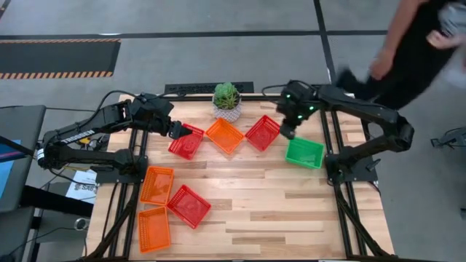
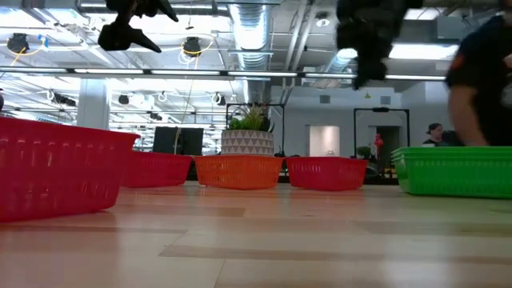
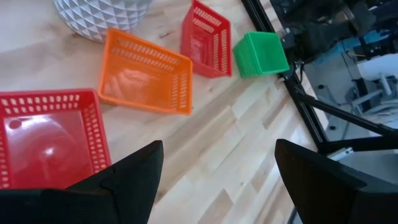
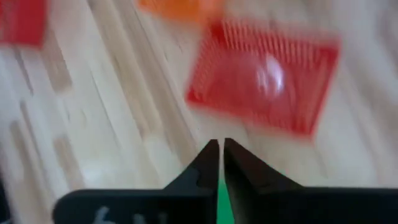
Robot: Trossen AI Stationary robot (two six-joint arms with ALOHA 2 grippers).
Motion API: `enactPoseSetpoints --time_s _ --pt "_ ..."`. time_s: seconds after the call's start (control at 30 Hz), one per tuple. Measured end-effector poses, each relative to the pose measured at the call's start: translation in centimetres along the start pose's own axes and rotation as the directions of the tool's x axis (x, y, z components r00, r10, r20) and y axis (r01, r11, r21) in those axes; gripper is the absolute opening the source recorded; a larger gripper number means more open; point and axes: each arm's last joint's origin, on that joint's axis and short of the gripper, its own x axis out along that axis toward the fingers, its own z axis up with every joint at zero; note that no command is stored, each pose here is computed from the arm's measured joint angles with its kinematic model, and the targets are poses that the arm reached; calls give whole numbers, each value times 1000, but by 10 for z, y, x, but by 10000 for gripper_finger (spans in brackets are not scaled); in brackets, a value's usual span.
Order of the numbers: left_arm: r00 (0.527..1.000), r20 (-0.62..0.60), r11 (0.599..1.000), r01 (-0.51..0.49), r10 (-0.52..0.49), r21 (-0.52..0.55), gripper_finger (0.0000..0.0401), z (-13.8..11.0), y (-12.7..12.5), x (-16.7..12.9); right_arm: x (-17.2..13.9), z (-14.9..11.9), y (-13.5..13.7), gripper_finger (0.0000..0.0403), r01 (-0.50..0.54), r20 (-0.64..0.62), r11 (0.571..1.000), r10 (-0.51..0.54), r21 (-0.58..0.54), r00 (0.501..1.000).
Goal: Stack baskets by color
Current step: Stack the left orange bin into the top orange bin
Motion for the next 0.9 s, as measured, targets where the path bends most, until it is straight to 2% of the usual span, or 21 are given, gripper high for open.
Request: enactPoseSetpoints --time_s 0.17,0.27,0.4,0.6,0.9 --pt "1000 -14 1000 13 -13 -7 297 0 0 0 24 25 41 109 20 174 990 4 -137 985" --pt "1000 -21 1000 14 -14 -4 297 -1 -1 0 45 33 62 141 -8 196 981 48 -196 979" --pt "999 -50 1000 -8 8 -5 297 -5 1 0 79 40 79 166 58 217 980 -16 -192 976" --pt "995 -89 999 -49 48 -7 297 -9 4 0 125 51 100 167 82 229 956 -16 -282 973" --pt "984 -143 994 -111 108 -11 297 -15 9 -1 165 80 126 153 88 179 900 -12 -426 984"
